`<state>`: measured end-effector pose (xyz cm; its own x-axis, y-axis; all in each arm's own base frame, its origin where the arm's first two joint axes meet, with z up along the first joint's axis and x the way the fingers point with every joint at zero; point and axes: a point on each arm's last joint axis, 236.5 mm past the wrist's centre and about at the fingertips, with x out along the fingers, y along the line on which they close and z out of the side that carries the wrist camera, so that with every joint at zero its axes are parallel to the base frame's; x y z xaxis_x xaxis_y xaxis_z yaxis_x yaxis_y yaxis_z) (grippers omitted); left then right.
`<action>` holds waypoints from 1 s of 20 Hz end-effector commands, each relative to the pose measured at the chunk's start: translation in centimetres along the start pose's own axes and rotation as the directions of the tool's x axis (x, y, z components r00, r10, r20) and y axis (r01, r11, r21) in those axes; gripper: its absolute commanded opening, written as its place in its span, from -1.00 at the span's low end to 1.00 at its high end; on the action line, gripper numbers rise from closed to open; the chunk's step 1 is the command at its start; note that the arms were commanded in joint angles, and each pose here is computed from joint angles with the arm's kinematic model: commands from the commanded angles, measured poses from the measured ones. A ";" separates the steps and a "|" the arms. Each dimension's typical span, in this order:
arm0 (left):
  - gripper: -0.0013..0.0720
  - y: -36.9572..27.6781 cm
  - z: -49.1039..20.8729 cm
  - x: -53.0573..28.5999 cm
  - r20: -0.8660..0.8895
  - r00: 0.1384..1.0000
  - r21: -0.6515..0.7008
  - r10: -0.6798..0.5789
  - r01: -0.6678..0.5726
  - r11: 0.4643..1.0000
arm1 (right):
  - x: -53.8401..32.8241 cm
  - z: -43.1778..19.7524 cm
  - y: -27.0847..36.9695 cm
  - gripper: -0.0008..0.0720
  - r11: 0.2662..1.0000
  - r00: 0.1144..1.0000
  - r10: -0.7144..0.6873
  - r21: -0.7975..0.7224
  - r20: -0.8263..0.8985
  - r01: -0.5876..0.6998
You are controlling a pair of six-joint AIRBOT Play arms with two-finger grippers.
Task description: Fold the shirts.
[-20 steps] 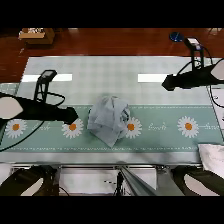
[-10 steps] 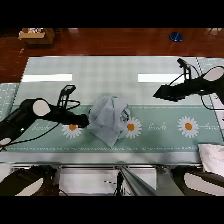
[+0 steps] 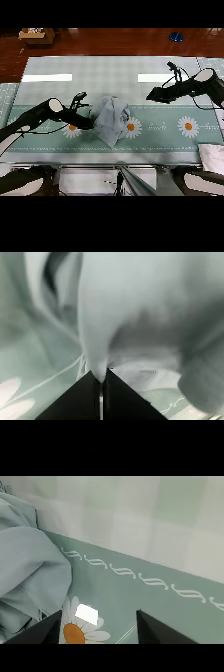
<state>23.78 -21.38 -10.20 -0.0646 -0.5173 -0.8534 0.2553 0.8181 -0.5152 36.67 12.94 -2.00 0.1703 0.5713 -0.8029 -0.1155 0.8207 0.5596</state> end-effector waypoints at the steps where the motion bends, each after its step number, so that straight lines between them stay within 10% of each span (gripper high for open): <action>1: -0.91 -0.5 0.0 0.7 -0.010 0.999 -0.003 -0.039 0.039 0.999 | 0.3 0.1 1.0 0.50 0.999 0.999 0.048 0.023 0.004 -0.048; 20: -0.91 -1.5 -2.4 0.3 -0.113 0.990 -0.011 -0.084 0.084 0.996 | 11.9 -1.8 5.8 0.46 0.990 0.994 0.103 -0.093 -0.039 -0.106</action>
<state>21.20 -22.11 -9.91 -0.1883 -0.5518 -0.8125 0.2403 0.7762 -0.5828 35.48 23.57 -8.32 0.0736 0.6709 -0.7378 -0.1837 0.7363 0.6512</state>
